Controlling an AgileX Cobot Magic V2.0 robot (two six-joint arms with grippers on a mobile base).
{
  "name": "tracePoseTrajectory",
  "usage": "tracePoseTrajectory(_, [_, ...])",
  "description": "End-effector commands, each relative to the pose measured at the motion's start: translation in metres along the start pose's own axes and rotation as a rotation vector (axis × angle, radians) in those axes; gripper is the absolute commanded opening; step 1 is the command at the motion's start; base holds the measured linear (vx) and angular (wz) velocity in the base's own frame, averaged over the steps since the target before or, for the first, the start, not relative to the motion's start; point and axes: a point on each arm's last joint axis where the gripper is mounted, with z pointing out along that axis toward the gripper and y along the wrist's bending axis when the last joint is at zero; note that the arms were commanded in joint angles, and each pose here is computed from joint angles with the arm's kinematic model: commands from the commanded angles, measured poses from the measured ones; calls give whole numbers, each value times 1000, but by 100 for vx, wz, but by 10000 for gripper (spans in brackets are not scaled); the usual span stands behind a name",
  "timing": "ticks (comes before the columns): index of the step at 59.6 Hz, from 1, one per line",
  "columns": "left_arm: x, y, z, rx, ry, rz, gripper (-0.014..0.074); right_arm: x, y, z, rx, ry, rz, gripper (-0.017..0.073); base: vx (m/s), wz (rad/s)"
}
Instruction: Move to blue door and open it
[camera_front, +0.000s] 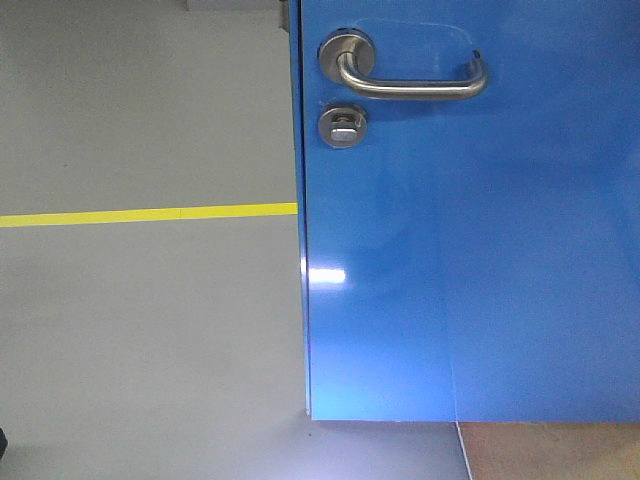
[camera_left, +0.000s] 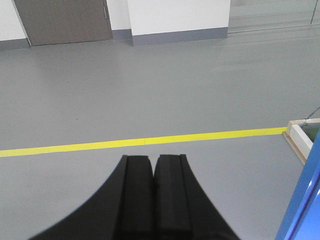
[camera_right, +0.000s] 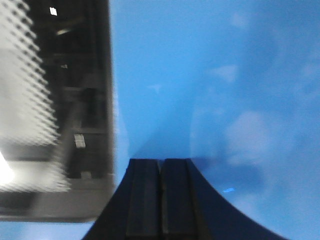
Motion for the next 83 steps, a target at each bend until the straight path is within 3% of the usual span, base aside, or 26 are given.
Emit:
tracePoseTrajectory(1, [-6,0,-1,-4,-88,-3,70,10,18,-14,19,-20,-168,6,0,0])
tracePoseTrajectory(7, [-6,0,-1,-4,-88,-3,70,26,17,-19,123,9,-378,6,0,0])
tracePoseTrajectory(18, [-6,0,-1,-4,-88,-3,70,56,26,-37,236,50,-739,6,0,0])
tracePoseTrajectory(22, [-6,0,-1,-4,-88,-3,70,63,30,-46,250,45,-832,6,0,0])
tracePoseTrajectory(28, [-6,0,-1,-4,-88,-3,70,69,37,-62,260,16,-927,6,0,0])
tracePoseTrajectory(40, [-6,0,-1,-4,-88,-3,70,71,44,-80,284,-26,-1022,6,0,0])
tracePoseTrajectory(56, [-6,0,-1,-4,-88,-3,70,75,39,-120,387,-169,-1270,6,0,0])
tracePoseTrajectory(63, [-6,0,-1,-4,-88,-3,70,85,17,-129,359,-236,-1412,6,0,0])
tracePoseTrajectory(70, [-6,0,-1,-4,-88,-3,70,100,-9,-138,230,-335,-1528,6,0,0])
tracePoseTrajectory(76, [-6,0,-1,-4,-88,-3,70,111,-39,-154,145,-418,-1517,6,0,0])
tracePoseTrajectory(83, [-6,0,-1,-4,-88,-3,70,121,-88,-164,143,-430,-1465,6,0,0])
